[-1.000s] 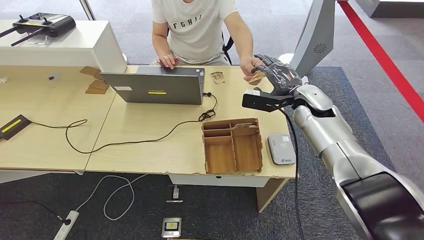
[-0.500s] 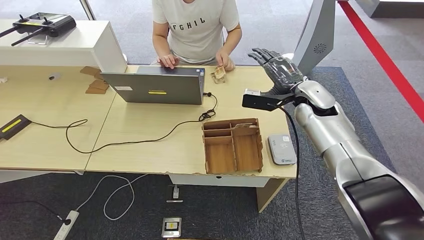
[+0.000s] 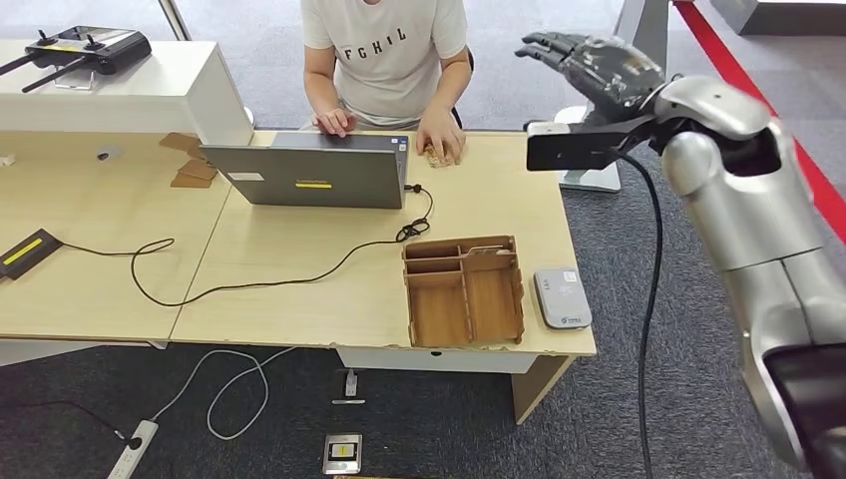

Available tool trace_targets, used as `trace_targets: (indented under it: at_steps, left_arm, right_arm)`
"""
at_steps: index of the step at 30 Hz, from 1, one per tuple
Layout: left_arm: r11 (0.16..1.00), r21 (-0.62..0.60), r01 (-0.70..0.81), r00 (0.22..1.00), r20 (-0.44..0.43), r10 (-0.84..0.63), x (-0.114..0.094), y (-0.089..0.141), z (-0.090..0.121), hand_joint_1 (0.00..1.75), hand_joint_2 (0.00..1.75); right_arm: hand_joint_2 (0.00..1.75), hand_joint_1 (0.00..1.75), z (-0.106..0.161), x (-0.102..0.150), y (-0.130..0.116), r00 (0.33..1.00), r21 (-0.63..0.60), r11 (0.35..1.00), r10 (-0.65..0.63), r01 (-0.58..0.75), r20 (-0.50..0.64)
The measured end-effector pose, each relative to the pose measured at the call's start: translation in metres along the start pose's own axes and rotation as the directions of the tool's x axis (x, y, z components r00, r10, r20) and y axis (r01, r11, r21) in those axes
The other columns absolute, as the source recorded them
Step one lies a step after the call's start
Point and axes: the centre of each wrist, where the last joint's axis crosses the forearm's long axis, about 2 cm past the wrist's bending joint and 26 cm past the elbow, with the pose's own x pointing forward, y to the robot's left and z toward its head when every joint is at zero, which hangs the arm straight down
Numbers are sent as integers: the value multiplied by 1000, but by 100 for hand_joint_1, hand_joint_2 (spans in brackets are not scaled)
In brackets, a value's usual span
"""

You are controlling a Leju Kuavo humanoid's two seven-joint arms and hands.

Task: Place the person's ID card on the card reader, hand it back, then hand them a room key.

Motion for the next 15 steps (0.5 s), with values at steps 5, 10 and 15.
trace_targets:
  at_steps: [5, 10, 15]
  left_arm:
    - [1000, 9, -4, 1000, -2, 4, -3, 3, 0, 0, 175]
    - [1000, 20, 3, 1000, 3, -3, -4, 4, 0, 0, 175]
    - [1000, 25, 4, 1000, 22, -4, -6, 4, 1, 0, 175]
  right_arm:
    - [0, 0, 22, -23, -141, 976, -180, 959, 217, -218, -21]
    - [0, 0, 53, -30, -256, 942, -269, 913, 253, -308, -221]
    - [0, 0, 93, -39, -314, 929, -394, 914, -63, -93, -365]
